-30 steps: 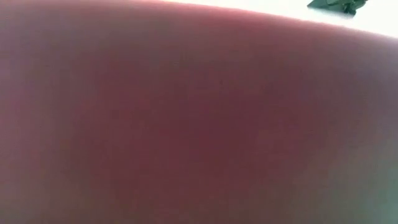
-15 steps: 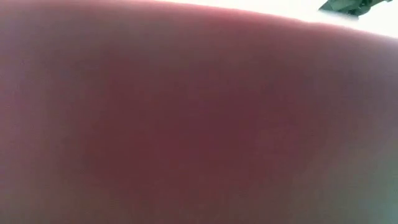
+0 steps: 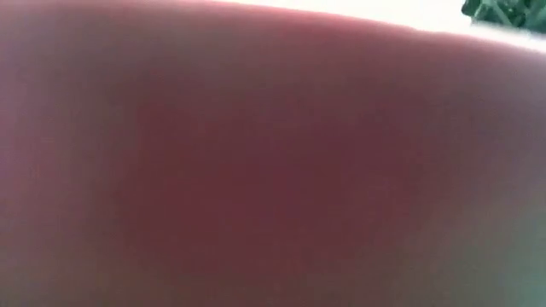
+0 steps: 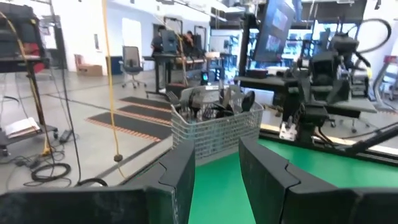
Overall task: Sort silverware
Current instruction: Return to Home Position
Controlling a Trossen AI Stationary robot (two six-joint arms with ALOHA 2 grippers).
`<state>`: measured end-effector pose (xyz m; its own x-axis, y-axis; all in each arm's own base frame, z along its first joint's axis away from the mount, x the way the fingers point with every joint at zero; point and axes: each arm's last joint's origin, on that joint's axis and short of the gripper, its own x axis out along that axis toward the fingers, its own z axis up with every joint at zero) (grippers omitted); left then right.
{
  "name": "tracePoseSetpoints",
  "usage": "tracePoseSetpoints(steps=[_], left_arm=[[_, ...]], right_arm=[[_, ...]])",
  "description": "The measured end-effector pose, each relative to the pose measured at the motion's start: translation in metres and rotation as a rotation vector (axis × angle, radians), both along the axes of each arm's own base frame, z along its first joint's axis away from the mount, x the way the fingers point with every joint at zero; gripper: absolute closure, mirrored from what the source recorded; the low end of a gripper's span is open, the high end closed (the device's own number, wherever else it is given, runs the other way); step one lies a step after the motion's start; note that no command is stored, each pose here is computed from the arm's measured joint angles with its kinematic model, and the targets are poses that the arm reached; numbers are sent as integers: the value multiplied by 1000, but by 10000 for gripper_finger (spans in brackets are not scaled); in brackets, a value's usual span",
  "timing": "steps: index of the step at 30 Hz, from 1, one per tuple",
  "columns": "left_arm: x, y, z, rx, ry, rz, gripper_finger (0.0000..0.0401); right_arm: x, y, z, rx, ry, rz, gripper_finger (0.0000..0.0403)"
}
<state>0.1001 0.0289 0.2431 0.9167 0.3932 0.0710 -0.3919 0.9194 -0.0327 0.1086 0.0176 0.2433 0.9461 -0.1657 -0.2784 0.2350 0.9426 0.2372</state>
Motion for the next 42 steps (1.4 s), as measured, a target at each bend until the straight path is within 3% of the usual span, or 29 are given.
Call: tracePoseSetpoints(steps=[5, 17, 26, 34, 39, 42], left_arm=[[-7, -2, -19, 3, -18, 9, 276], [-15, -5, -41, -58, -50, -42, 276], [-12, -4, -57, -132, -8, -53, 276], [-6, -4, -74, -173, -36, -89, 276], [-4, -8, -76, -180, 6, -256, 276], [-3, -8, -78, -176, 30, -256, 276]], right_arm=[[-3, 0, -32, 30, -57, 39, 211], [-13, -4, -72, 80, -156, 64, 211], [-15, -7, -70, 17, -201, 91, 211], [-11, -5, -73, -16, -280, 236, 211], [-10, -3, -76, -9, -276, 340, 211], [-10, -3, -77, -64, -266, 359, 211]])
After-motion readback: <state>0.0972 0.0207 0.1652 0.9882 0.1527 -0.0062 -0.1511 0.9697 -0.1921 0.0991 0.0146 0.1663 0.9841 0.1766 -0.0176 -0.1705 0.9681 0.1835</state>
